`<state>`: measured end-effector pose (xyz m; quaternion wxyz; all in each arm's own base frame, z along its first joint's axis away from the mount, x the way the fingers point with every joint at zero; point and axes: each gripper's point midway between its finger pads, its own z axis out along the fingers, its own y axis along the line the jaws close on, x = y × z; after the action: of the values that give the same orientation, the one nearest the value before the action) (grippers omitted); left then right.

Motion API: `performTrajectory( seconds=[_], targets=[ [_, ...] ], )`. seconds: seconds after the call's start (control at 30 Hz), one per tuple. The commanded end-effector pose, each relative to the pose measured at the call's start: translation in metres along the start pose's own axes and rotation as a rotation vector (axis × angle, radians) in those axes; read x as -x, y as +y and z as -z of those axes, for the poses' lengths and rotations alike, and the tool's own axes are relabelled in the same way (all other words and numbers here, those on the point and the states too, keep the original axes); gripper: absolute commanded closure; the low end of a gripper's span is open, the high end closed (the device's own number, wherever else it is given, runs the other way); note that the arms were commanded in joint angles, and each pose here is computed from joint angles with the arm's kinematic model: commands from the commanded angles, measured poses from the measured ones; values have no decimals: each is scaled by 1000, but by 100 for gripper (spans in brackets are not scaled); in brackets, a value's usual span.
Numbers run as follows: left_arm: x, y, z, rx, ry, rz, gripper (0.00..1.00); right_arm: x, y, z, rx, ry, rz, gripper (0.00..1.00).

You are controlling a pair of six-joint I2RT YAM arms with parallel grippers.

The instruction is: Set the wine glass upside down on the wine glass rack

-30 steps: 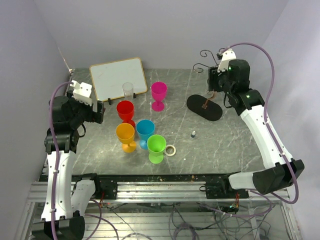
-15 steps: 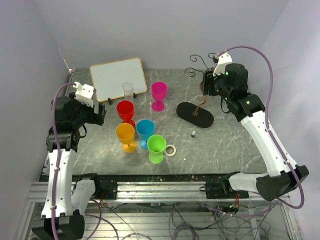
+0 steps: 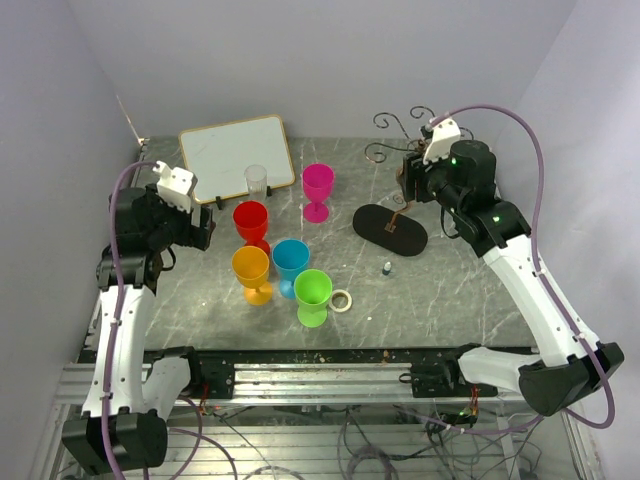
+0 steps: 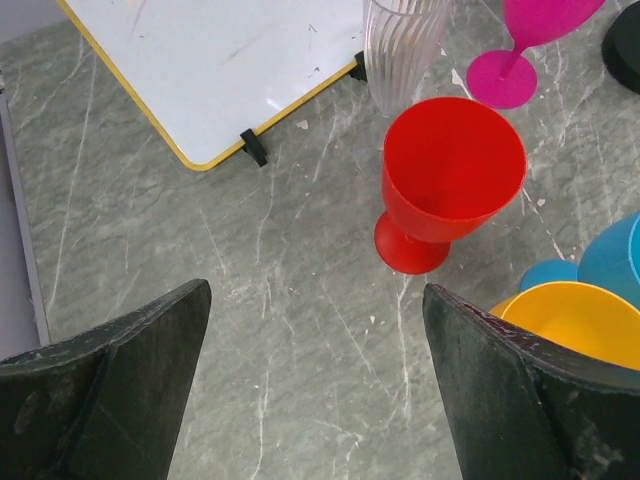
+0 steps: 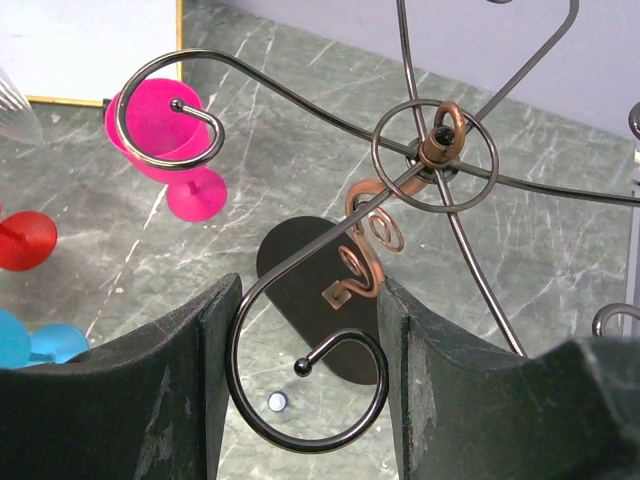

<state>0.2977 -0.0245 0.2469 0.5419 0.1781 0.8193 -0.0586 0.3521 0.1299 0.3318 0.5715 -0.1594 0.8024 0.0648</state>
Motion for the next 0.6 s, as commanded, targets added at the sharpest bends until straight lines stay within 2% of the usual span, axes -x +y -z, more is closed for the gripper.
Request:
performTrajectory(
  seconds=[0.0,0.3,0.43,0.57],
  targets=[
    [8,1,-4,-19,-37,-4,3,1,16,3,84,-10,22,48],
    [26,5,-16,-36,-65,23,2,1,31,19,197,-36,90,15],
    [39,9,-25,-40,-87,65,3,6,19,31,197,-60,101,9],
    [51,13,-37,-45,-79,76,4,22,7,52,227,-116,93,9]
  ],
)
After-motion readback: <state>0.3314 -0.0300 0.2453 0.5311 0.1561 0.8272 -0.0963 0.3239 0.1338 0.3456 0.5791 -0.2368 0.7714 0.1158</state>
